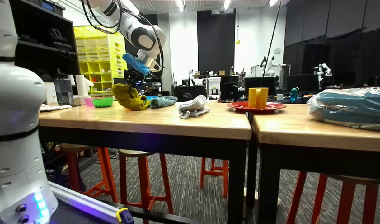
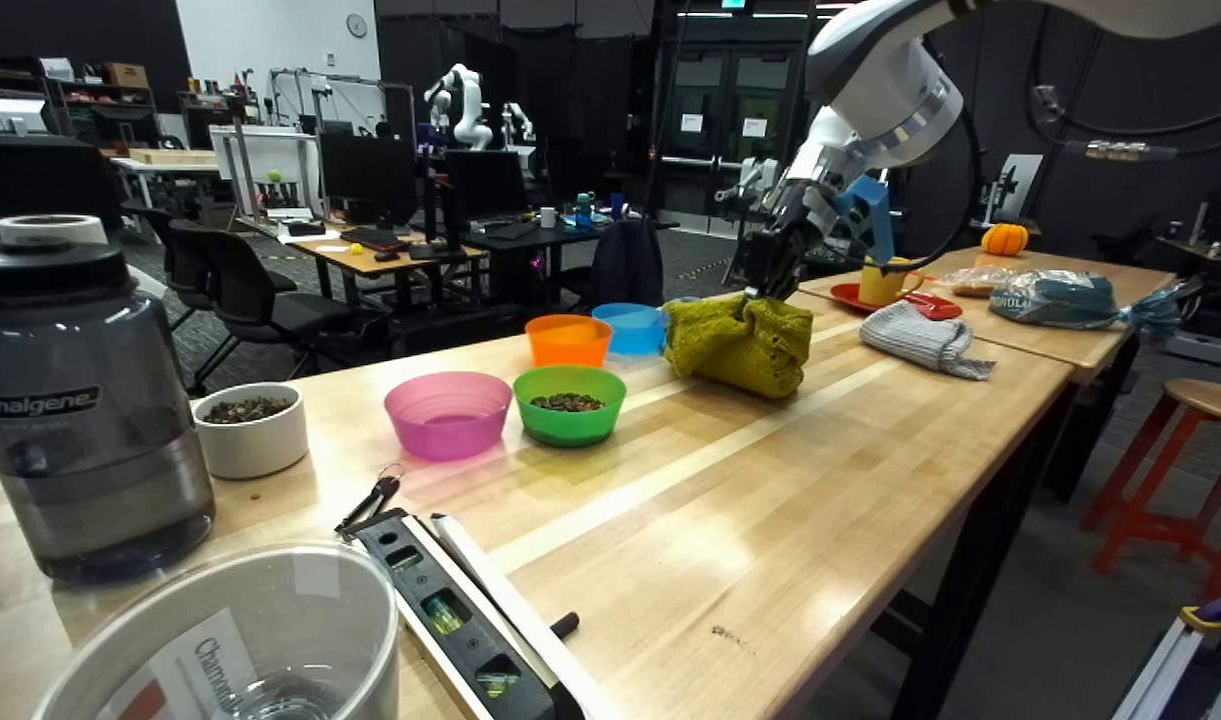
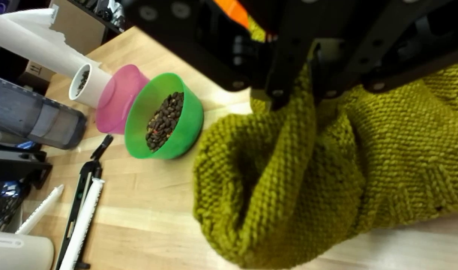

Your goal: Fold the green thing

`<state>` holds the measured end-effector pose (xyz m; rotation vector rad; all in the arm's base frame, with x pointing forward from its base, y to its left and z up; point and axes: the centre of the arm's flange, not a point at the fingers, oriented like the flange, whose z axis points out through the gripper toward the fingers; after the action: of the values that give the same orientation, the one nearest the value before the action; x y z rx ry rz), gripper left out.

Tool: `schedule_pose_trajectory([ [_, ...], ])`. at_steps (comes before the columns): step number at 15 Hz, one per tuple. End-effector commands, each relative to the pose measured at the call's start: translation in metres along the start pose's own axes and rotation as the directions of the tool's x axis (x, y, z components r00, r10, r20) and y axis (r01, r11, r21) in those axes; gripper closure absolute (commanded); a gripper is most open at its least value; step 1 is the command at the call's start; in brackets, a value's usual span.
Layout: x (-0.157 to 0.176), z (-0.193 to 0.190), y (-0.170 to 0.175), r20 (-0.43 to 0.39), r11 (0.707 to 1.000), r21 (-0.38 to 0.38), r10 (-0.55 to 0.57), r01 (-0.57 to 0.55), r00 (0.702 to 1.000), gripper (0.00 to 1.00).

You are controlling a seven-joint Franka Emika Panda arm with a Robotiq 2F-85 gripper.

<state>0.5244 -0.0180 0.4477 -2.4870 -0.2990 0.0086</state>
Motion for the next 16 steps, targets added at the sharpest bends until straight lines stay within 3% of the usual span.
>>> schedule_pose_trajectory([
  [1, -0.003, -0.004, 0.014, -0.037, 0.997, -0.033, 0.063, -0.064, 0.997, 0.97],
  [11, -0.023, -0.018, 0.057, -0.127, 0.958, -0.164, 0.216, -0.235, 0.968, 0.97],
  [12, -0.025, -0.018, 0.060, -0.136, 0.949, -0.188, 0.229, -0.252, 0.964, 0.63],
  [14, -0.027, -0.021, 0.061, -0.157, 0.932, -0.240, 0.240, -0.272, 0.958, 0.58],
  [16, -0.029, -0.026, 0.054, -0.188, 0.918, -0.290, 0.223, -0.271, 0.957, 0.46],
])
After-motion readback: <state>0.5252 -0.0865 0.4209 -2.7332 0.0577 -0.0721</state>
